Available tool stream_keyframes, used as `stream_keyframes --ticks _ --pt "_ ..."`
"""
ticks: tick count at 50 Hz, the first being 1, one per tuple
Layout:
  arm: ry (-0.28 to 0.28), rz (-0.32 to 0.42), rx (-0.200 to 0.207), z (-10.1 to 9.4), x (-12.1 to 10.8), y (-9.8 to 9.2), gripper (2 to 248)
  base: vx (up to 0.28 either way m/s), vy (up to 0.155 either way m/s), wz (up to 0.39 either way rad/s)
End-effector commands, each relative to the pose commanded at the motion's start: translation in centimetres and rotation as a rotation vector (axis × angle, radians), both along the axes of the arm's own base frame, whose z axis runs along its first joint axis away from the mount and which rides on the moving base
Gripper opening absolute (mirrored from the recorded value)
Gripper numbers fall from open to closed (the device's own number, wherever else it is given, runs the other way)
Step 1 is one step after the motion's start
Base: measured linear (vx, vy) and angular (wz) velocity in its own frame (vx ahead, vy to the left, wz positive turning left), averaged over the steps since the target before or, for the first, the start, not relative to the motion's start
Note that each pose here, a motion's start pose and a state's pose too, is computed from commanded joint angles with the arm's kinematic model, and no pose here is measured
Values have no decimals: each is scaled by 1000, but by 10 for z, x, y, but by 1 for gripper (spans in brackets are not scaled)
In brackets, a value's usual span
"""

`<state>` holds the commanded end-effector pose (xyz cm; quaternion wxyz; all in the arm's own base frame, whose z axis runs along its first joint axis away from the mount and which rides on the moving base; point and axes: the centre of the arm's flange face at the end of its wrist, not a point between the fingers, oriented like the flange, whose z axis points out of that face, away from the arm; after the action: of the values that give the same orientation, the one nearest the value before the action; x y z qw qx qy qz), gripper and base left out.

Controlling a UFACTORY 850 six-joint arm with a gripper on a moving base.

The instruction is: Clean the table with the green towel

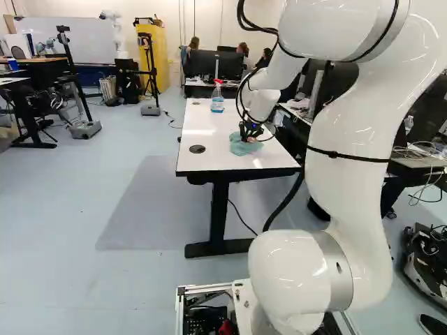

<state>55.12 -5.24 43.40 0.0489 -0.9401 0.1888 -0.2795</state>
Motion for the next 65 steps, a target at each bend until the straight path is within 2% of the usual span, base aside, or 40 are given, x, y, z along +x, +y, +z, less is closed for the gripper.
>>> stream_keyframes --ticks 32,65 --pt "25 -5 3 1 -62 4 20 0 0 0" --pt "33 -120 5 1 -101 -45 20 0 0 0"
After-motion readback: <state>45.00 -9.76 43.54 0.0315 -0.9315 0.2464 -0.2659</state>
